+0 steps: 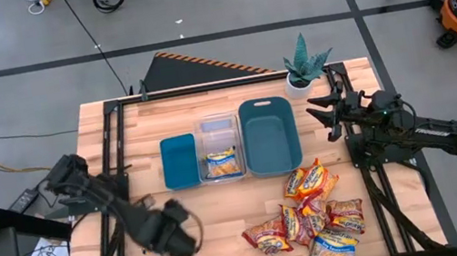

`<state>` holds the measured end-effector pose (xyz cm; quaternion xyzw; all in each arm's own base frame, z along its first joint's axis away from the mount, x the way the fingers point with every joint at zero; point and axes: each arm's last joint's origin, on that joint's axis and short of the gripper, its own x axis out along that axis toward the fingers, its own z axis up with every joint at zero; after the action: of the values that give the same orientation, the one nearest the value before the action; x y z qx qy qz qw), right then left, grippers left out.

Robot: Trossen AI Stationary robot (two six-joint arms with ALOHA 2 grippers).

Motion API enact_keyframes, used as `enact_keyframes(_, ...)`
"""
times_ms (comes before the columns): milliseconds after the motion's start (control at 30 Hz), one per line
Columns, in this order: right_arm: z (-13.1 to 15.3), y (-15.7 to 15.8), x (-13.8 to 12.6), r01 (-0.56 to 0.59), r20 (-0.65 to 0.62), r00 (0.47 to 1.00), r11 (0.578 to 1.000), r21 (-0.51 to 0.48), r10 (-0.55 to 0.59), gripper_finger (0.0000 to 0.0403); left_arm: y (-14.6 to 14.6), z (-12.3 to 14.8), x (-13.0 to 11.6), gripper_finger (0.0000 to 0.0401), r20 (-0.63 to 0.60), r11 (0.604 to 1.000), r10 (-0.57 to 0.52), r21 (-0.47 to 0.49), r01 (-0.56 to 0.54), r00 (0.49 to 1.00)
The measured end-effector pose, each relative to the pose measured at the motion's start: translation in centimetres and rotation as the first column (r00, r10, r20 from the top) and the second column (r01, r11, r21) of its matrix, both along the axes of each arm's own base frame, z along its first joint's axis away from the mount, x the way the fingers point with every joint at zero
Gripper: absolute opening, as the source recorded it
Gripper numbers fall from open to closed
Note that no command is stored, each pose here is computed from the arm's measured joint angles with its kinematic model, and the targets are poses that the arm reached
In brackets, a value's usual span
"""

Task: Sort Maruchan noodles
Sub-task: Put the blue noodle pack into the transparent bin

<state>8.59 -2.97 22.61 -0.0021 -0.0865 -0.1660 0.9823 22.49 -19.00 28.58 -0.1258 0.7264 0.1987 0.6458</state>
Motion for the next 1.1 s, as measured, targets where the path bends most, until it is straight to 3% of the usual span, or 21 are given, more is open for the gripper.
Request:
enact_keyframes(200,0.0,0.0,0.0,0.000,0.000,1.000,1.000,0.000,0.000,0.0153,-2.8,-2.7,-2.3,0.0121,-0.109,0.980,0.168,-0.094,-0.178,0.980)
enact_keyframes(600,0.0,0.0,0.0,0.000,0.000,1.000,1.000,0.000,0.000,0.0153,-3.5,-5.9,-4.9,0.0135,-0.074,0.892,0.449,0.091,-0.442,0.891)
enact_keyframes(767,0.0,0.0,0.0,0.000,0.000,1.000,1.000,0.000,0.000,0.0153,-4.1,-7.5,-5.1,0.0137,-0.060,0.892,0.452,0.026,-0.452,0.890)
enact_keyframes(1100,0.0,0.0,0.0,0.000,0.000,1.000,1.000,0.000,0.000,0.0153,-3.5,-10.1,-6.5,0.0137,-0.114,0.887,0.460,0.016,-0.461,0.881)
